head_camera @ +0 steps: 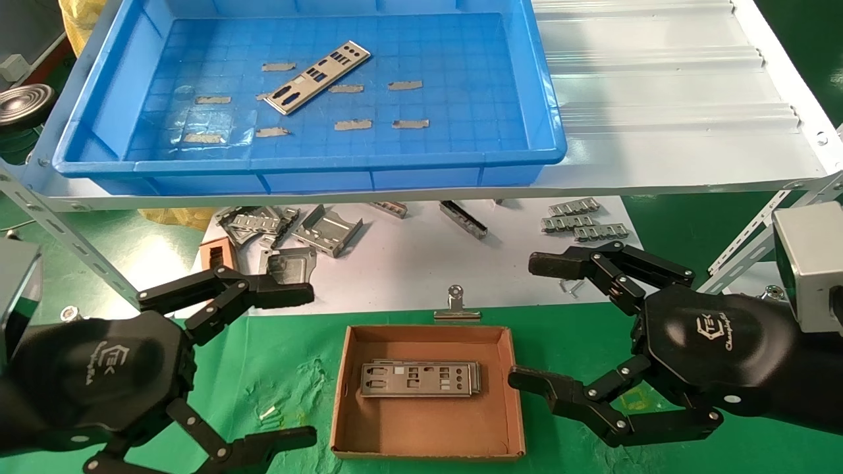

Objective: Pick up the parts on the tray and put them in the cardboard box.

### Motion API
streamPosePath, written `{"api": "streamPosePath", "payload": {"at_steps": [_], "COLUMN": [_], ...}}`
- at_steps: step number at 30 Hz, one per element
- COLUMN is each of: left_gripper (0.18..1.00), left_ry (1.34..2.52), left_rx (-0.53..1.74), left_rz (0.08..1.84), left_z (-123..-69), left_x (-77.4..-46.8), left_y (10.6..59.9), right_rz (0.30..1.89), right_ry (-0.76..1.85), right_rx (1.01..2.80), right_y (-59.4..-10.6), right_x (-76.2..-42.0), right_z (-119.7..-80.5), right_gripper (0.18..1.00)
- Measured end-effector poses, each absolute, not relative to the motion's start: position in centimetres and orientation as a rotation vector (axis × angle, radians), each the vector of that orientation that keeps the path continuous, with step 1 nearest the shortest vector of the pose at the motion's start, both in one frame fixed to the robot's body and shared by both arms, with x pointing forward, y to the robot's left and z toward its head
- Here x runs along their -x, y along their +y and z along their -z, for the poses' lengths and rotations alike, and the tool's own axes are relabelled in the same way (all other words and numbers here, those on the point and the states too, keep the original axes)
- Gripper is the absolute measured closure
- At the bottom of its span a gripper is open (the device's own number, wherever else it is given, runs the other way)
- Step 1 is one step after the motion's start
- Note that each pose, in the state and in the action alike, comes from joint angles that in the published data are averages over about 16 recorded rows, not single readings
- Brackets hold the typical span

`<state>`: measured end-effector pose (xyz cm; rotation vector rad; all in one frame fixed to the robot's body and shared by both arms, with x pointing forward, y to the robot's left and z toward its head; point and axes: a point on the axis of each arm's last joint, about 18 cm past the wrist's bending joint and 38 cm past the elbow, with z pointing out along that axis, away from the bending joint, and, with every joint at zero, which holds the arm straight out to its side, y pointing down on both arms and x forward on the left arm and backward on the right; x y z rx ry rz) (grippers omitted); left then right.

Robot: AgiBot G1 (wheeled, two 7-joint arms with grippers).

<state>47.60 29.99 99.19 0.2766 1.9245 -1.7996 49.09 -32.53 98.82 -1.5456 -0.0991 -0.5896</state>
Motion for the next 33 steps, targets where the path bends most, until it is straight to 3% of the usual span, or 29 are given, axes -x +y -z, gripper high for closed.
{"api": "streamPosePath", "payload": {"at_steps": [33], "left_gripper": [0.184], "left_ry": [1.924], "left_rx": [-0.277], "left_rz": [1.800], "left_z": [-99.19], "left_x": [-47.60], "left_y": [29.99], "right_rz": [0.590], "right_ry": [-0.099], "right_rx": [1.546], "right_y": [-32.53], "right_x": [-49.09], "right_z": [-98.82], "right_gripper": [0.179]}}
